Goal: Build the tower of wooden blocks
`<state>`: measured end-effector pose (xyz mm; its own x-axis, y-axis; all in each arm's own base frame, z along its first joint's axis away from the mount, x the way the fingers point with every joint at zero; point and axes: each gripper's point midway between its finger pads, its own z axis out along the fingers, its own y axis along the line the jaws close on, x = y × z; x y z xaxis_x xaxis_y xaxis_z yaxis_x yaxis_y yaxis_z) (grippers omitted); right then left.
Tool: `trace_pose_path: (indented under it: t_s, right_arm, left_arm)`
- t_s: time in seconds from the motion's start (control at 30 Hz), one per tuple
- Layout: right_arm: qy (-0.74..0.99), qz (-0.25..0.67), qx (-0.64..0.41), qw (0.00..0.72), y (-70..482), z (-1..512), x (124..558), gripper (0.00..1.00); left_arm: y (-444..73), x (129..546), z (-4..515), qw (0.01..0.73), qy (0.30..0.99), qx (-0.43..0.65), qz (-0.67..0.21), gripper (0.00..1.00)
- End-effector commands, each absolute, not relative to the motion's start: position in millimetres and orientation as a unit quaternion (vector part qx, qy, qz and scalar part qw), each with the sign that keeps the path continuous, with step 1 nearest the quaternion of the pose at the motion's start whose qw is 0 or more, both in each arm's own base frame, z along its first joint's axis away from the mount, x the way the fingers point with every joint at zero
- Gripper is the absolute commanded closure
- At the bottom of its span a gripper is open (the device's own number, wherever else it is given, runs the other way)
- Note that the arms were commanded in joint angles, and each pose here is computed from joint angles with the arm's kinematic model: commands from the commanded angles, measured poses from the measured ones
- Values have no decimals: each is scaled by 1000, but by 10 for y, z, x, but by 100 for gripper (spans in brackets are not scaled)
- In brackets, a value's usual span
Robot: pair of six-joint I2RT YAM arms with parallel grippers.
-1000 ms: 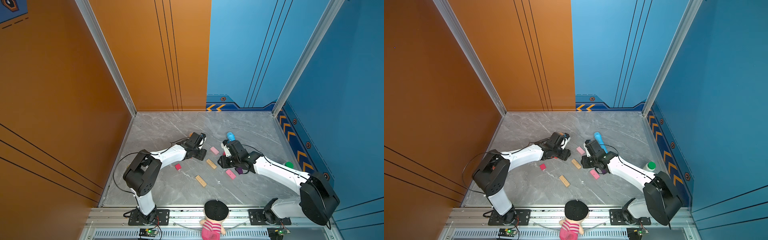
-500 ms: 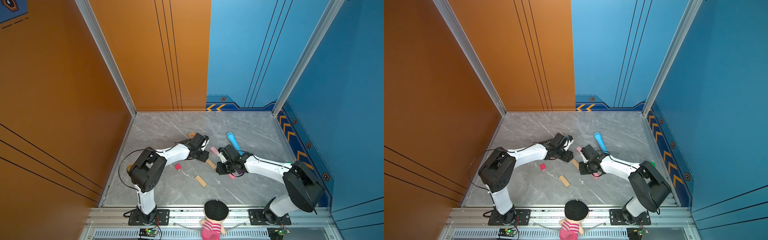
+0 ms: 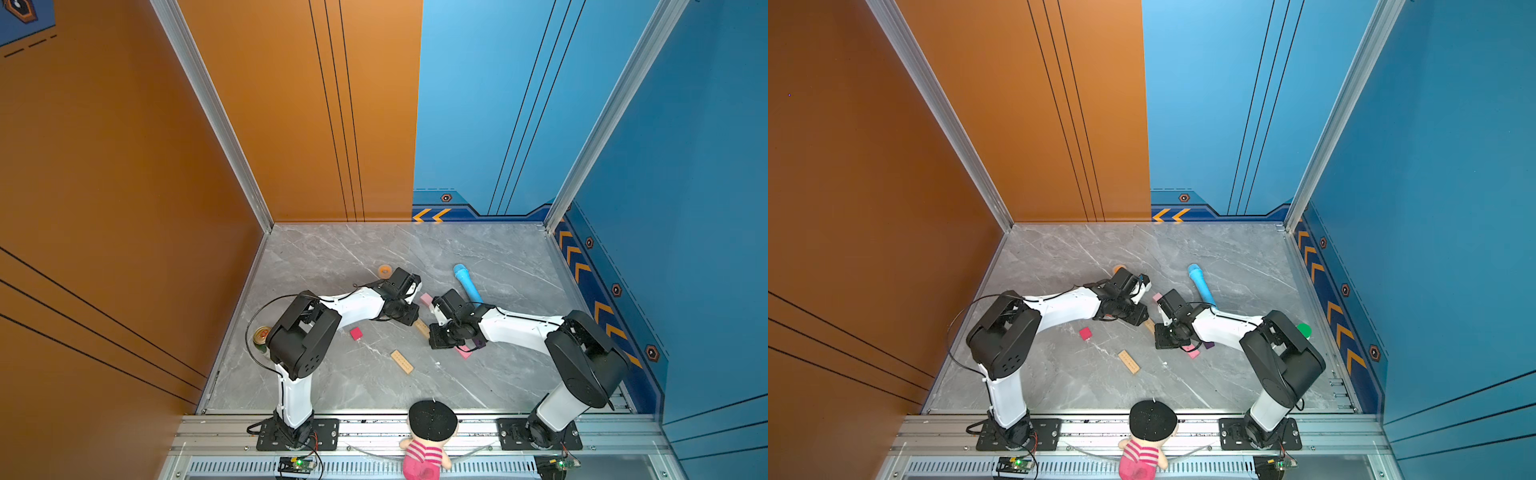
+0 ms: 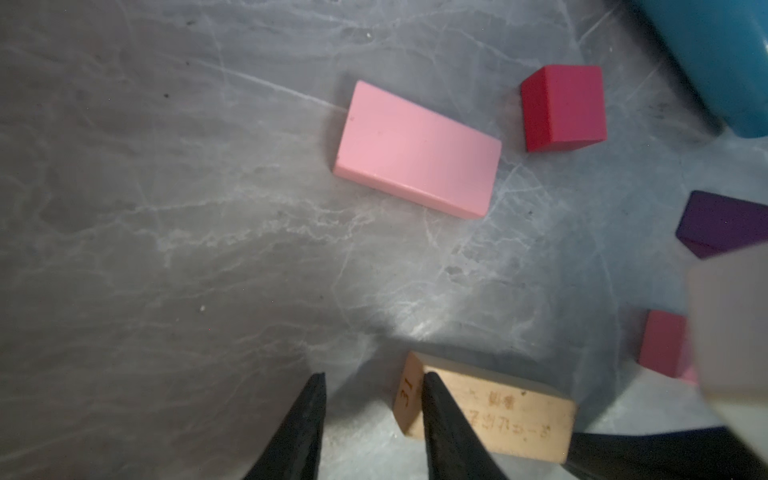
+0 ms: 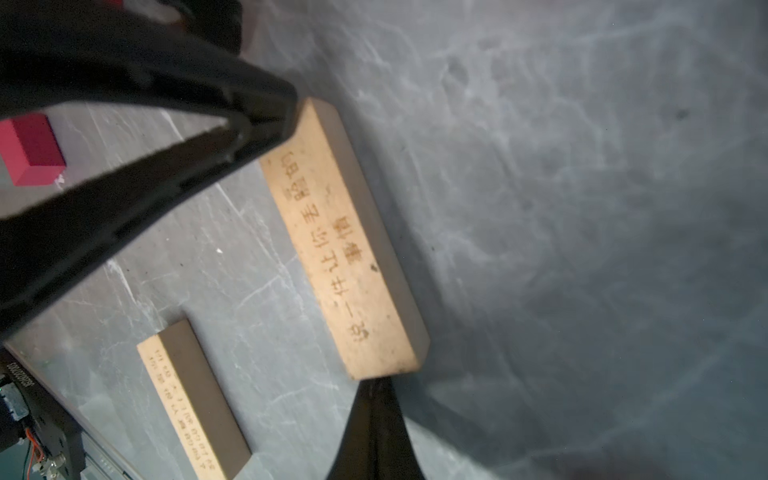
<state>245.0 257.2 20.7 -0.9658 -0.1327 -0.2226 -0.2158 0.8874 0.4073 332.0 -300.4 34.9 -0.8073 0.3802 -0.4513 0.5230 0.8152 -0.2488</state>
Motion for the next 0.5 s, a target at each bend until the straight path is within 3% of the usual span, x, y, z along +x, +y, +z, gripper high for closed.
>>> trace_pose_path:
  t_s: [0.0, 0.47]
  right_arm:
    - [970, 210, -78, 91, 2559, 147, 2498, 100]
    - [972, 200, -58, 105, 2511, 146, 2771, 100]
  left_arm:
    - [-3063, 3258, 309, 176, 934, 247, -191, 64]
    - [-2929, 3260, 243, 164, 944, 231, -169, 69]
